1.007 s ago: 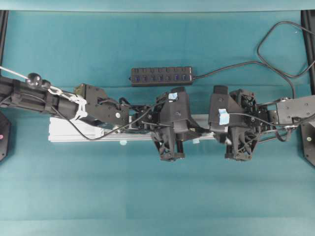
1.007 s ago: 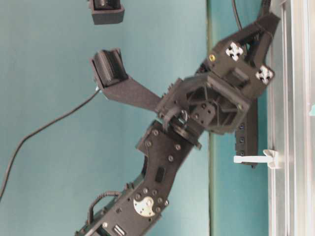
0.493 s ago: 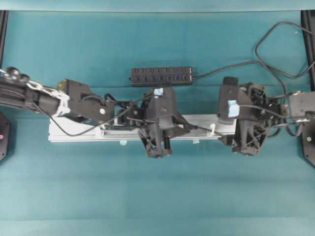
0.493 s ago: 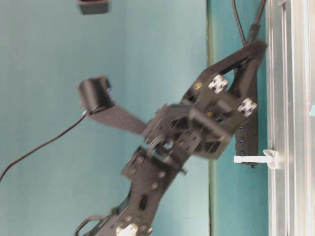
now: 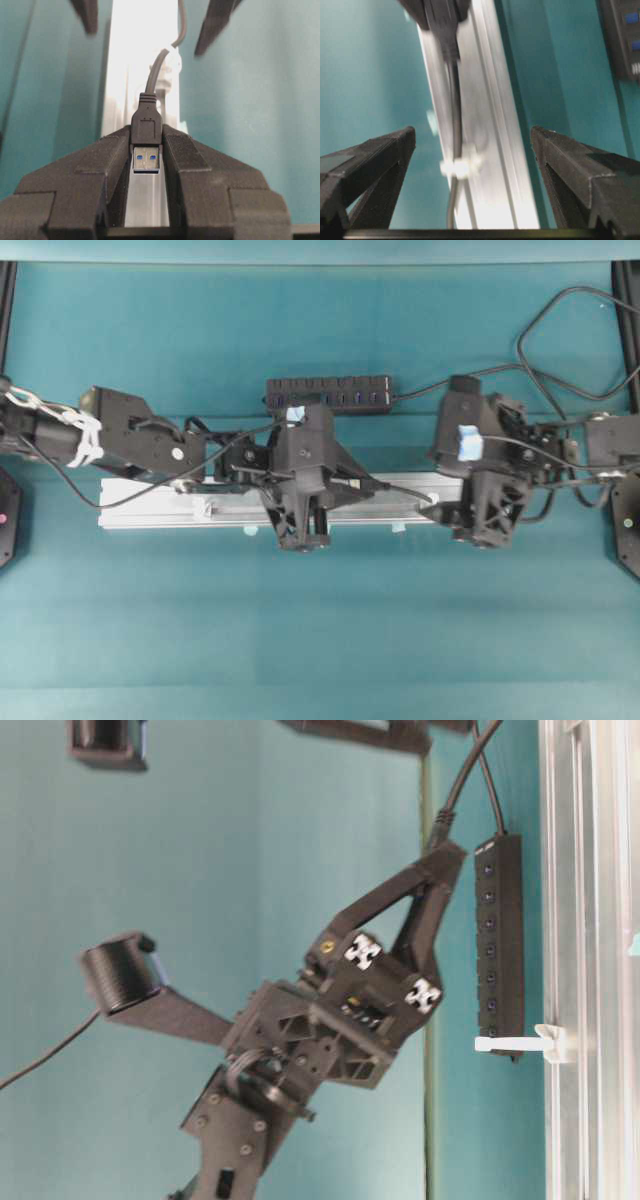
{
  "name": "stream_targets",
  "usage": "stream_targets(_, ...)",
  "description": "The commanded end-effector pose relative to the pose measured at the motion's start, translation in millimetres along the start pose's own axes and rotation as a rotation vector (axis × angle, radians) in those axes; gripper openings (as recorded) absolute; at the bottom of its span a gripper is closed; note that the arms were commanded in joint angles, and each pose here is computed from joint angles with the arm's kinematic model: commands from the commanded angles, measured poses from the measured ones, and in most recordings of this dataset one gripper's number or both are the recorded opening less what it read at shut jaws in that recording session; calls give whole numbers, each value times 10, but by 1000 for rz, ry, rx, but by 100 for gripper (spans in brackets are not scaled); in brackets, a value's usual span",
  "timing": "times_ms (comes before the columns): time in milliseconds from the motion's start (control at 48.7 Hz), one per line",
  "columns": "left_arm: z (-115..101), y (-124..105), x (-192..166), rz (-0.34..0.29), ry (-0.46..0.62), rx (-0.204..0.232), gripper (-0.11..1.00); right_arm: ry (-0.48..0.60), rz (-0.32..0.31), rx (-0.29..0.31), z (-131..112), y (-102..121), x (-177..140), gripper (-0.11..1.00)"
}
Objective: Pass the USB cable through three rings with both arms.
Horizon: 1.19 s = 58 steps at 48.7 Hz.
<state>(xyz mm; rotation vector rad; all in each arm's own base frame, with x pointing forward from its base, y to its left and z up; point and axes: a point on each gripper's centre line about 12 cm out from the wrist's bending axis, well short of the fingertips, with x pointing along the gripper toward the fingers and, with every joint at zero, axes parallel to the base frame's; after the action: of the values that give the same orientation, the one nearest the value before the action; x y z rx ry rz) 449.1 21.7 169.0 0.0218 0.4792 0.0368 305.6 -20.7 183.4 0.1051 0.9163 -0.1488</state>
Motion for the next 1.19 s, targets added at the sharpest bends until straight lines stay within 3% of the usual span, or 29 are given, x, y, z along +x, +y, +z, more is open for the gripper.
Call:
stream_targets(0, 129, -3, -62, -1, -37, 5, 22, -39, 5, 1, 166, 16, -4, 73)
stream_targets(801, 129, -3, -62, -1, -37, 10, 22, -32, 12, -12, 218, 47, 280, 65)
stream_targets(945, 129, -3, -62, -1, -37, 16, 22, -28, 11, -13, 218, 48, 295, 46)
stream_targets(1171, 81, -5, -67, -1, -23, 28, 22, -32, 11, -17, 233, 48, 292, 2)
